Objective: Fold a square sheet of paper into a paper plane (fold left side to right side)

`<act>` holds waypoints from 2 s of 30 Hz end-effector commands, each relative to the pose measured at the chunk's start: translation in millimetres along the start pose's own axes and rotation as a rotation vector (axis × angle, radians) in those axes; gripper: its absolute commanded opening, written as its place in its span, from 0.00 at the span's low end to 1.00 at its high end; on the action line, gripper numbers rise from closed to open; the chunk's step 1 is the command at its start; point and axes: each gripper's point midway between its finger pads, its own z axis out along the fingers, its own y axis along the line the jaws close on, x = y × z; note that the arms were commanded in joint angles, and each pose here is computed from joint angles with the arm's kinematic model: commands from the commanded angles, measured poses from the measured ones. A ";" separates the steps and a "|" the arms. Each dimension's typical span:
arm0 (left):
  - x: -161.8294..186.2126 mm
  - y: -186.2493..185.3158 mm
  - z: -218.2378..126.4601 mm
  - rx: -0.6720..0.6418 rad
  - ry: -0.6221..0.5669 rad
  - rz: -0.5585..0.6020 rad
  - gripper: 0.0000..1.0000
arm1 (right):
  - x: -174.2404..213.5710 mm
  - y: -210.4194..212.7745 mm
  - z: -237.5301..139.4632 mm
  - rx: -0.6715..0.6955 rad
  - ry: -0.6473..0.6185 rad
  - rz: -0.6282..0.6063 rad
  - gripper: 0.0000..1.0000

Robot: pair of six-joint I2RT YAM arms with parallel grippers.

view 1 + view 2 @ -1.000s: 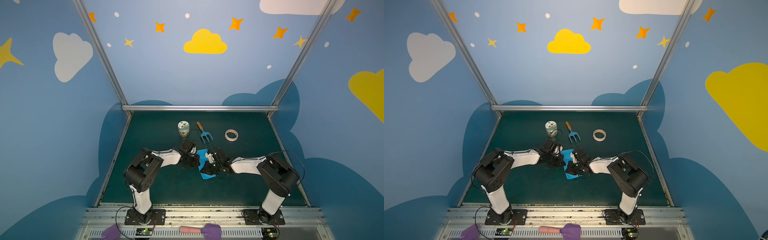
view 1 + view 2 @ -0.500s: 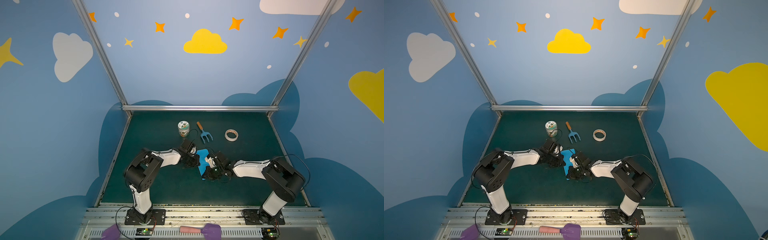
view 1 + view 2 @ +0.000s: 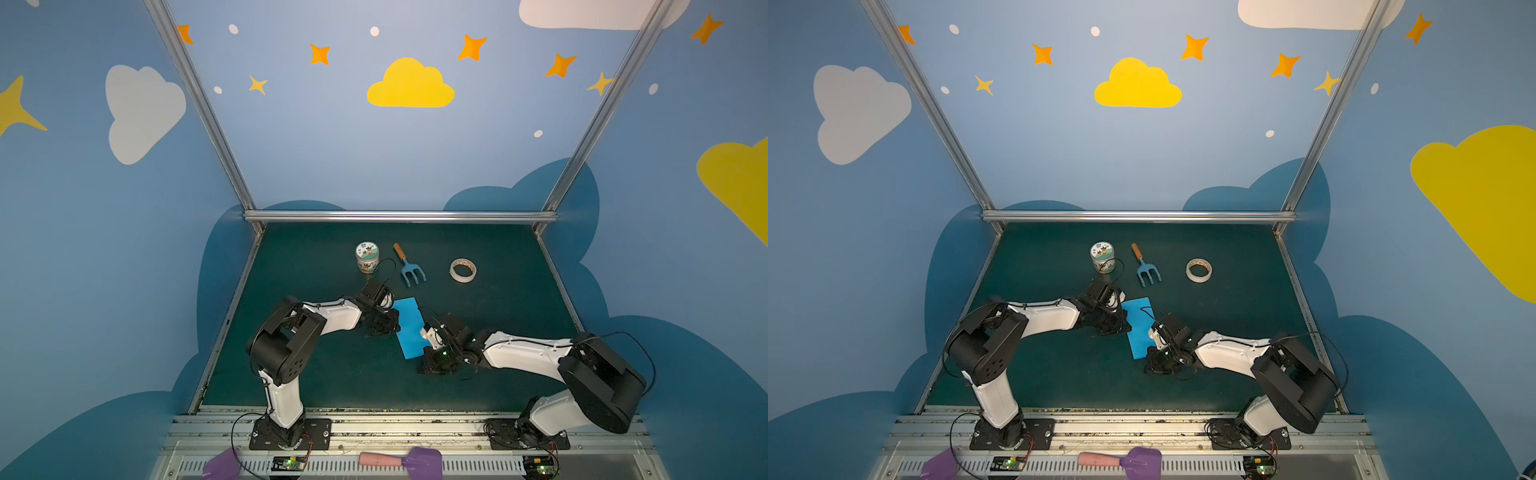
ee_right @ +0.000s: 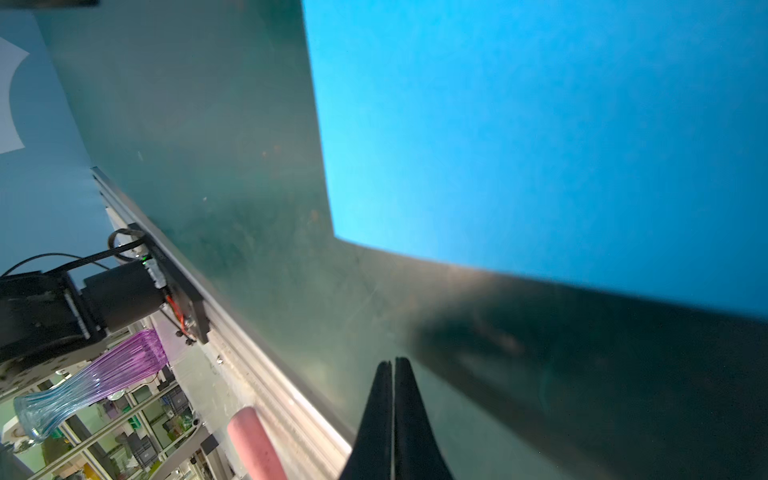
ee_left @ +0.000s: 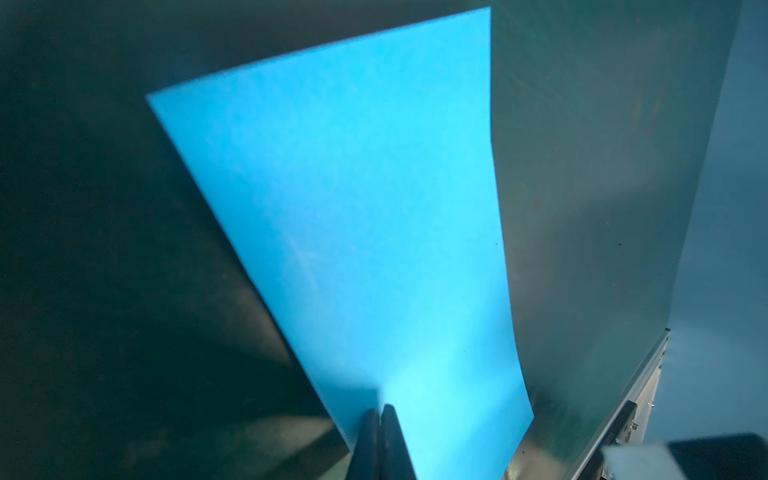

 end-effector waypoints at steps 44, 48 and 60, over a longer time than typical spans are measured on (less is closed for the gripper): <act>-68.0 35.8 -36.2 -0.050 -0.078 -0.062 0.04 | -44.7 -33.4 49.1 0.058 -0.020 0.174 0.00; -52.6 3.4 -58.7 0.021 -0.112 -0.025 0.04 | -44.7 -33.0 49.7 0.052 -0.021 0.176 0.00; 1.7 -19.2 -15.8 0.055 -0.013 0.019 0.04 | -44.0 -34.8 52.5 0.055 -0.014 0.183 0.00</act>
